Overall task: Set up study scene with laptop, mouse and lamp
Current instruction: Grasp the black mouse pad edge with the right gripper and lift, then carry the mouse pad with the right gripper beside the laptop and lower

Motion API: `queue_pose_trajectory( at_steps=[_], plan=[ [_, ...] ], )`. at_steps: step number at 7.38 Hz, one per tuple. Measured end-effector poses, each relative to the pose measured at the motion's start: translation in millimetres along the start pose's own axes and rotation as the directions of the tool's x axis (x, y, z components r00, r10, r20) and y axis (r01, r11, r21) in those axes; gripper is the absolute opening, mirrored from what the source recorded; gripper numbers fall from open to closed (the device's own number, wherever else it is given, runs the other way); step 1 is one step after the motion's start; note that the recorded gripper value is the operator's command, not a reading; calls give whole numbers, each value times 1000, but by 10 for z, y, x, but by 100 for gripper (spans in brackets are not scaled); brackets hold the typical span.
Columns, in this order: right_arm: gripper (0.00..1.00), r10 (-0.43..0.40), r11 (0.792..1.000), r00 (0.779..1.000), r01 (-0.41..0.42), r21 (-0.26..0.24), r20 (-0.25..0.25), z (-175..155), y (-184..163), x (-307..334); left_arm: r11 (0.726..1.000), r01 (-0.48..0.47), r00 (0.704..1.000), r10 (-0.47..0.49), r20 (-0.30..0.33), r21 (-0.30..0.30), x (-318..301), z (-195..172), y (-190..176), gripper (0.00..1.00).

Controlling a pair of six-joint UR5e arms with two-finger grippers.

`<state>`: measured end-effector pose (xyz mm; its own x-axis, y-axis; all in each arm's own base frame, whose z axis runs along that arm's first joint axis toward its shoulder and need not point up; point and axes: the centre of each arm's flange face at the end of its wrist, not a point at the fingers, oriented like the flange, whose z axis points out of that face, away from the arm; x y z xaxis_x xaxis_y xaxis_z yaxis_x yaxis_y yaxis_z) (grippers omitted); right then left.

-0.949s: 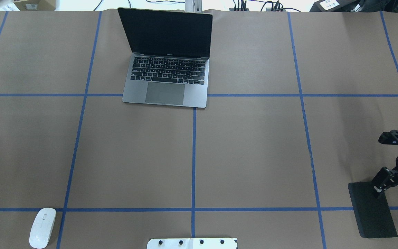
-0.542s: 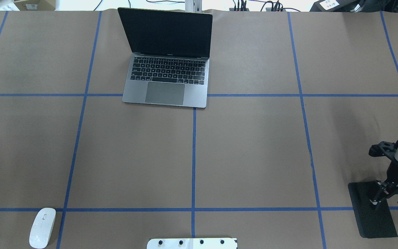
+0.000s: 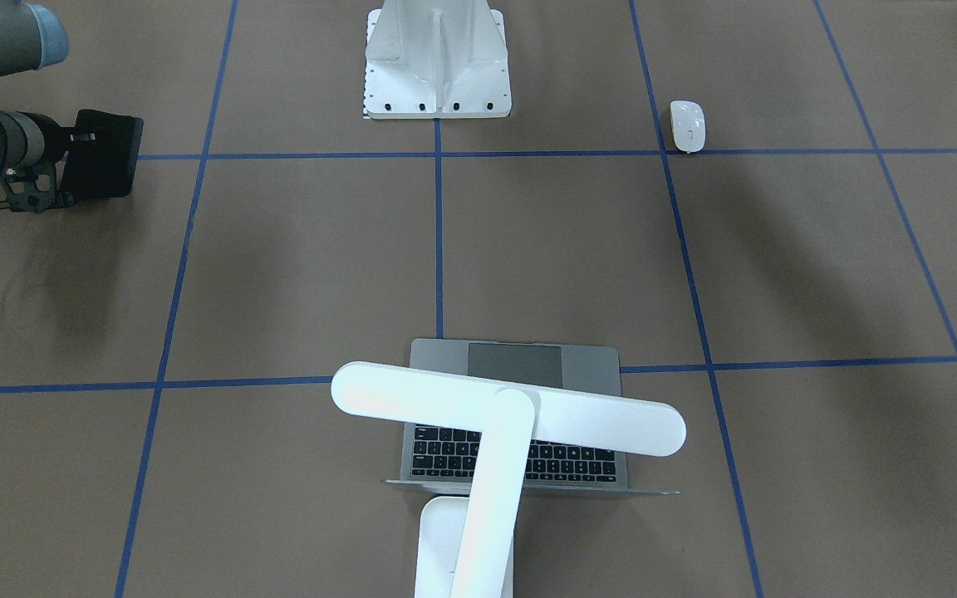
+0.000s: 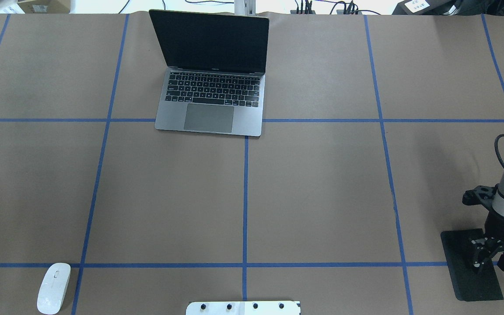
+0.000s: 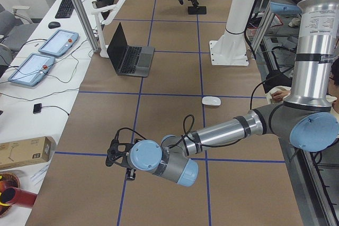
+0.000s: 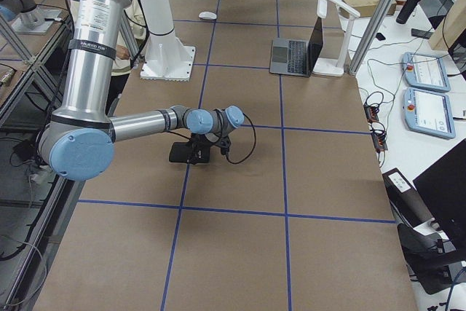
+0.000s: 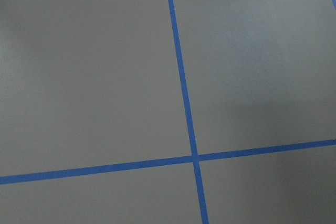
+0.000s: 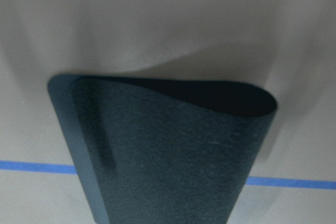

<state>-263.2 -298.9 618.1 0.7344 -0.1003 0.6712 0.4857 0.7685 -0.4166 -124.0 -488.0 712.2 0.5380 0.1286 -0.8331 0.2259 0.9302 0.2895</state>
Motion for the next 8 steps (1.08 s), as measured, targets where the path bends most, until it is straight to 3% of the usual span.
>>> queue_pose_trajectory(
  at_steps=[5, 7, 8],
  plan=[
    [0, -15, 1000, 1000, 15, 24, 1, -124, 56, -81, 1000, -13, 1000, 13, -11, 1, -32, -39, 25, 100],
    [0, -16, 996, 999, 12, 93, 45, -577, 176, -214, 1000, -17, 1000, 17, -14, -4, -54, -43, 43, 100],
    [0, -25, 988, 997, 13, 153, 77, -930, 188, -332, 1000, -20, 1000, 20, -14, -5, -65, -45, 59, 100]
  ],
)
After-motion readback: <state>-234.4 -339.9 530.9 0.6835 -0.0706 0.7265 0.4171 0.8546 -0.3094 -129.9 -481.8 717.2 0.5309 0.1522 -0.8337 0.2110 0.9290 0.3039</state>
